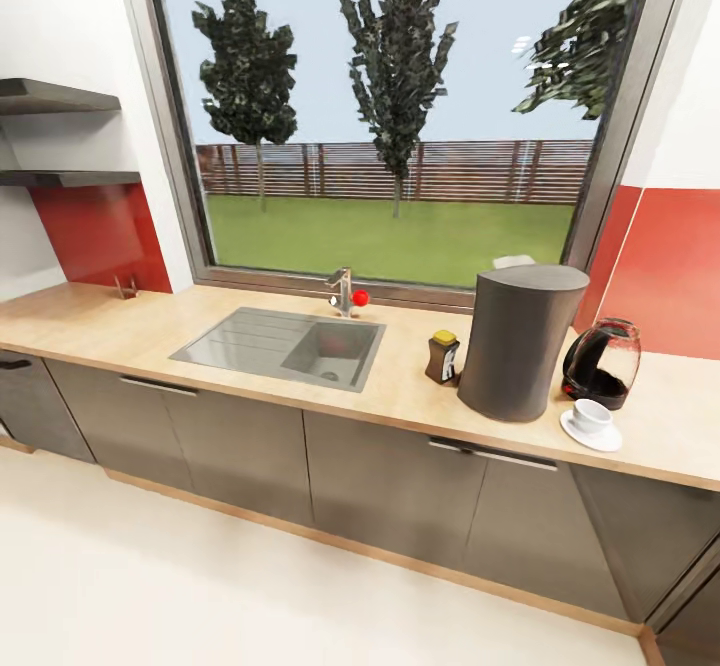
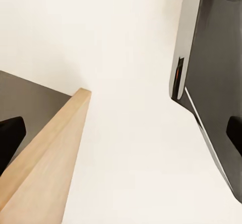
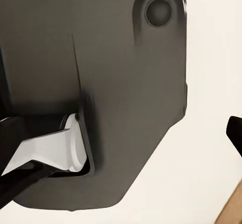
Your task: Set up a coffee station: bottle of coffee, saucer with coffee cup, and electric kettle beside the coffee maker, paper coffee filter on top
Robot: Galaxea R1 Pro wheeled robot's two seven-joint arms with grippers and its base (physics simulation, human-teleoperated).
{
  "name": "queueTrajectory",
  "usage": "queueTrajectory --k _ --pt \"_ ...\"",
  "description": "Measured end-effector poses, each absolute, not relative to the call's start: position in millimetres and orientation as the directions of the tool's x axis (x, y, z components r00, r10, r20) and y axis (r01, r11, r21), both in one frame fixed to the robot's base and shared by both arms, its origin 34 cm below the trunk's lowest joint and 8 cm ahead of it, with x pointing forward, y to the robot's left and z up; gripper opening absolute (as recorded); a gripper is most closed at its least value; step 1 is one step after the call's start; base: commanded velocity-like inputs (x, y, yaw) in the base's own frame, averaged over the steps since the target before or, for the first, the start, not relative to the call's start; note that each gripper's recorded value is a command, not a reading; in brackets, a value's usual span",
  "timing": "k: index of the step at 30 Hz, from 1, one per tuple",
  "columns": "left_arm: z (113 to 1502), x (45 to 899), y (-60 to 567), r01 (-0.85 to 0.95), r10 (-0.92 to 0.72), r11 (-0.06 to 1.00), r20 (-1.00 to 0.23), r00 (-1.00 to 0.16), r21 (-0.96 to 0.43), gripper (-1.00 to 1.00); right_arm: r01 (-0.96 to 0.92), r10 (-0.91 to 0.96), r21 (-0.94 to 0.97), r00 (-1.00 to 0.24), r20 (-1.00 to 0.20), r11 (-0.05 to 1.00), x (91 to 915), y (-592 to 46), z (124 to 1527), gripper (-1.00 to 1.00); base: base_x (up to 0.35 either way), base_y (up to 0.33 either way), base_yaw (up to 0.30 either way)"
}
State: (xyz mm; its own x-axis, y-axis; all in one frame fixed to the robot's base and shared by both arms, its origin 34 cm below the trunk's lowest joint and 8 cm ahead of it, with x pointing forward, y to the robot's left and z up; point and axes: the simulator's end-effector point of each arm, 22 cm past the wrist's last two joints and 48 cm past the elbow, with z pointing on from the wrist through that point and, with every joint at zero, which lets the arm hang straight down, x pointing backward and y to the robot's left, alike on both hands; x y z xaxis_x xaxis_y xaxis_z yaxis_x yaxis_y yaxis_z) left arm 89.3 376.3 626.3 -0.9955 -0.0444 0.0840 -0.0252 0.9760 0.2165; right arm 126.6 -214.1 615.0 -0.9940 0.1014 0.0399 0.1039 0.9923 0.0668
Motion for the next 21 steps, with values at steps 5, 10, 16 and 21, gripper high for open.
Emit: queueTrajectory --k 5,10,16,21 --pt "626 89 377 -0.025 -0.044 0.976 0.084 -0.995 0.218 1.00 0.104 0.103 0.066 -0.994 0.031 0.992 130 -215 615 1.00 0.000 0.000 0.000" --pt "626 89 377 -0.025 -0.044 0.975 0.084 -0.995 0.219 1.00 0.103 0.105 0.066 -0.994 -0.027 0.992 148 -217 615 1.00 0.000 0.000 0.000" --pt "627 89 379 -0.025 -0.045 0.975 0.085 -0.995 0.221 1.00 0.100 0.109 0.068 -0.984 -0.143 0.993 185 -220 618 1.00 0.000 0.000 0.000" --pt "626 89 373 -0.029 -0.048 0.977 0.084 -0.995 0.213 1.00 0.100 0.110 0.068 -0.980 -0.164 0.993 191 -221 618 1.00 0.000 0.000 0.000"
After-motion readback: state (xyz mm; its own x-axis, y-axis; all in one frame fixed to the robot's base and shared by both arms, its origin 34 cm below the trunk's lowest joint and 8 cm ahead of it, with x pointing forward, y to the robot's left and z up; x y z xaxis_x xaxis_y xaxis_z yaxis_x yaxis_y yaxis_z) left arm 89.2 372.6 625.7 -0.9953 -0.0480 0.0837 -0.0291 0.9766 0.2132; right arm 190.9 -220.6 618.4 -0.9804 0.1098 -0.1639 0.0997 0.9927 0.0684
